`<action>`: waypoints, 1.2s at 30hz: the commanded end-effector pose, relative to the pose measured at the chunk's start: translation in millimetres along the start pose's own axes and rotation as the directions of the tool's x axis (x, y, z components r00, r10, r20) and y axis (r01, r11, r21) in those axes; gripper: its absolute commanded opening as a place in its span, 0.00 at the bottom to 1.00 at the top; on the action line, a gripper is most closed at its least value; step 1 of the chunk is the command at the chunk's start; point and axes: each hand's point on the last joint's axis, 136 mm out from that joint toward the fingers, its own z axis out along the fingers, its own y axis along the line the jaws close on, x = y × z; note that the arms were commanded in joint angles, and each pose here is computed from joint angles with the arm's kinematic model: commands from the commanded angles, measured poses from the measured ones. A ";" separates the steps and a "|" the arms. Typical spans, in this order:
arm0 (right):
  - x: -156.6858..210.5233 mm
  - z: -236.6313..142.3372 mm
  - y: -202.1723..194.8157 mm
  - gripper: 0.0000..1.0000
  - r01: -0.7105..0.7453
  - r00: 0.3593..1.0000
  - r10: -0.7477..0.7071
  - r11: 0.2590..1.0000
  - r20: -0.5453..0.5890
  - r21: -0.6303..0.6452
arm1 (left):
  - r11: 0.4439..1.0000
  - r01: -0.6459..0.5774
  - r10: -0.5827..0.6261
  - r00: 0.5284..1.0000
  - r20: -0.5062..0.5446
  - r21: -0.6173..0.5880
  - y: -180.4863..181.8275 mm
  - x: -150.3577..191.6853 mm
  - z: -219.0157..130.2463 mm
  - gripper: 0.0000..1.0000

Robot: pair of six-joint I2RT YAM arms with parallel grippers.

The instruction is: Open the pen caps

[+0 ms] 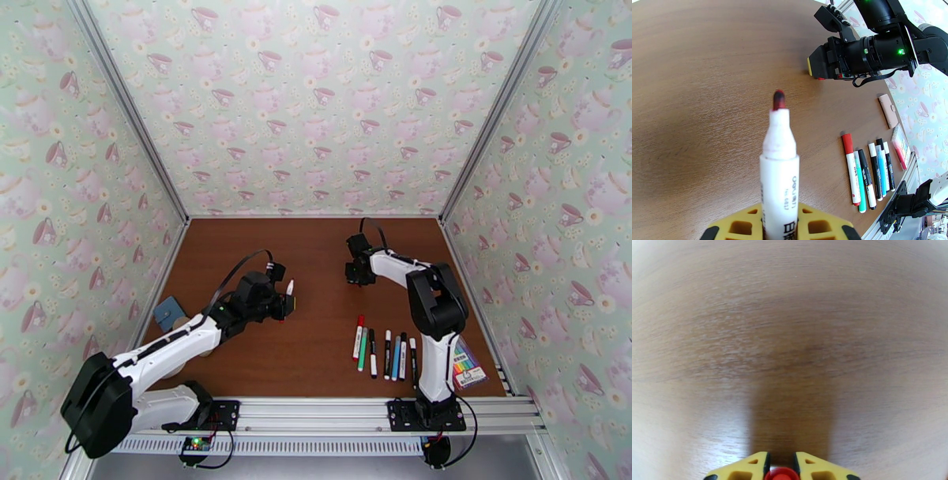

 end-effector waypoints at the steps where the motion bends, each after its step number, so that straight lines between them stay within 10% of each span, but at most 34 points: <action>1: -0.5 5.8 -3.5 0.28 -0.005 1.000 0.005 1.000 -0.002 0.019 | 1.000 -0.006 0.006 1.000 -0.004 -0.008 4.7 2.3 2.5 0.04; 20: -3.6 -59.2 3.0 0.40 -0.039 0.992 0.050 0.995 0.112 -0.096 | 0.962 -0.063 0.037 0.994 -0.104 -0.265 51.8 8.1 26.1 0.04; 36: 16.9 -147.1 42.0 0.81 0.049 0.957 0.084 0.896 0.276 -0.441 | 0.855 -0.028 -0.057 0.987 -0.148 -0.518 119.8 -5.1 55.3 0.04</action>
